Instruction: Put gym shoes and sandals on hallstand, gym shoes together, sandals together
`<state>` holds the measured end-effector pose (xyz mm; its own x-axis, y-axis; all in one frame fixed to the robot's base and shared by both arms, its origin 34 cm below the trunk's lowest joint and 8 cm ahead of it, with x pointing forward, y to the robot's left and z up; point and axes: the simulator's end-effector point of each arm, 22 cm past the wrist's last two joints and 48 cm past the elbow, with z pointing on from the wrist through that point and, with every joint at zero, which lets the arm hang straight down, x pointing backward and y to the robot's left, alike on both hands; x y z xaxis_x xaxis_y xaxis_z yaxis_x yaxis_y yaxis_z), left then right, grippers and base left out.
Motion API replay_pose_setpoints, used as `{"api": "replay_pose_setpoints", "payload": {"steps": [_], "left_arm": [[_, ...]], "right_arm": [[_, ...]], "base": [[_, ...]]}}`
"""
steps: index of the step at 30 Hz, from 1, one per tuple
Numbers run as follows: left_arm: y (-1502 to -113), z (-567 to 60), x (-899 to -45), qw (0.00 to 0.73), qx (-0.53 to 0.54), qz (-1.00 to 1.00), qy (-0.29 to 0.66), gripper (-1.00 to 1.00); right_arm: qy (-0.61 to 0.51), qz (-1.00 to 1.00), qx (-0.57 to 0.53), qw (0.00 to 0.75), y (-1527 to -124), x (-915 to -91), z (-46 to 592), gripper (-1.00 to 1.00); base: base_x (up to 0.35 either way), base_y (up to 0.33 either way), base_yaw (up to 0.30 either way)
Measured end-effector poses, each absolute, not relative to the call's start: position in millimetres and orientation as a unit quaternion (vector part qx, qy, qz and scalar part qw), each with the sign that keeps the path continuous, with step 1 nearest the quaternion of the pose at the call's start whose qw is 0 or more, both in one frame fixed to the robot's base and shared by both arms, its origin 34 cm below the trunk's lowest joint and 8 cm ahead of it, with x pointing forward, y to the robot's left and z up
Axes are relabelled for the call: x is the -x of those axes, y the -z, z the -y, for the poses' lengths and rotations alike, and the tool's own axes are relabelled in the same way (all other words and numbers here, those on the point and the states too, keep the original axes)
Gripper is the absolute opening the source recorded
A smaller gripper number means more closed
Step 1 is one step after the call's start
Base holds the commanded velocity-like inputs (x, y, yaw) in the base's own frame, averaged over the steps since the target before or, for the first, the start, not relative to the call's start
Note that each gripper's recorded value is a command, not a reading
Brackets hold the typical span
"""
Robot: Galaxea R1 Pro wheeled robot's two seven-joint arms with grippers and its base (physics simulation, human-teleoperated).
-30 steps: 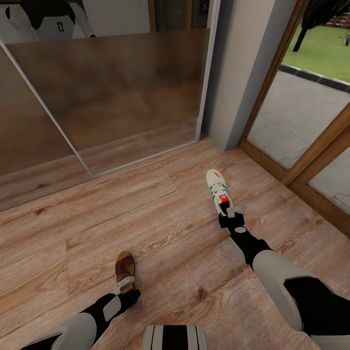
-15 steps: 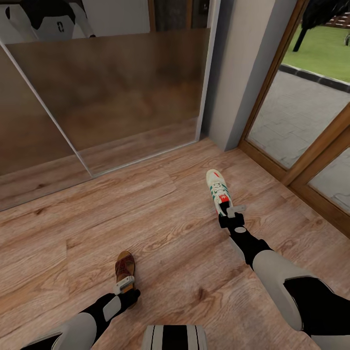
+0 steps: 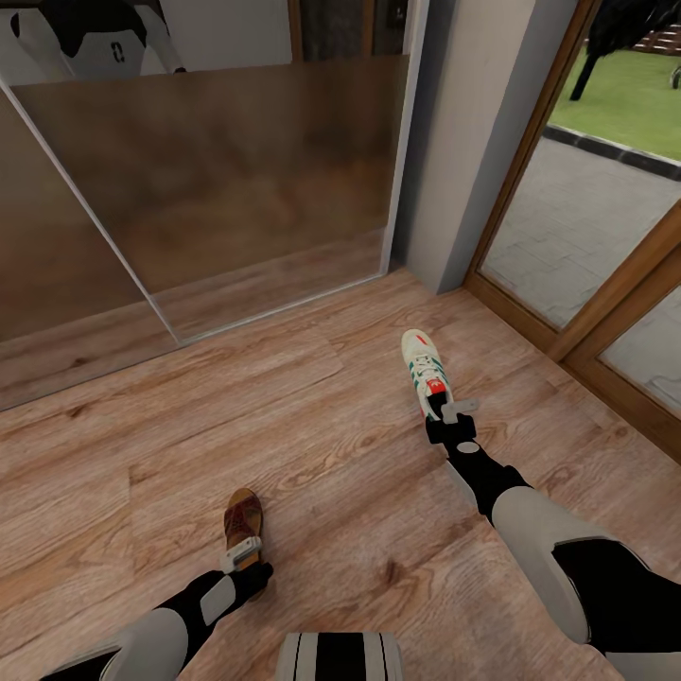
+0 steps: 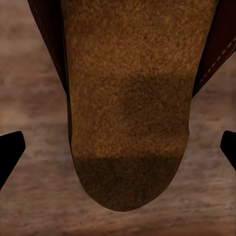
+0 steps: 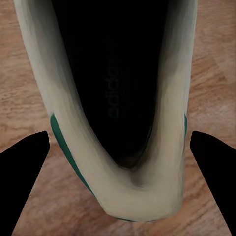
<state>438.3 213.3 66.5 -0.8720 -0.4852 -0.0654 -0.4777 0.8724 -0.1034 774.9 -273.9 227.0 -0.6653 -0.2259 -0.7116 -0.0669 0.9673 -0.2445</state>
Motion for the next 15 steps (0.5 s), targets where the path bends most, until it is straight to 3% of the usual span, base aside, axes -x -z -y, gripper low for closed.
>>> {"api": "replay_pose_setpoints", "payload": {"steps": [6,7,15], "left_arm": [[-66.5,-213.3,-438.0,0.044,0.249,-0.967,0.042,1.00],[-66.5,-213.3,-438.0,0.044,0.249,-0.967,0.042,-1.00],[-66.6,-212.8,-438.3,0.044,0.252,-0.966,0.043,-1.00]], "right_arm": [[0.099,-0.907,0.081,0.401,-226.9,-774.8,274.0,-1.00],[0.099,-0.907,0.081,0.401,-226.8,-774.8,274.0,-1.00],[0.099,-0.907,0.081,0.401,-227.1,-774.9,273.9,-1.00]], "base": [[0.000,0.000,0.000],[0.000,0.000,0.000],[0.000,0.000,0.000]]}}
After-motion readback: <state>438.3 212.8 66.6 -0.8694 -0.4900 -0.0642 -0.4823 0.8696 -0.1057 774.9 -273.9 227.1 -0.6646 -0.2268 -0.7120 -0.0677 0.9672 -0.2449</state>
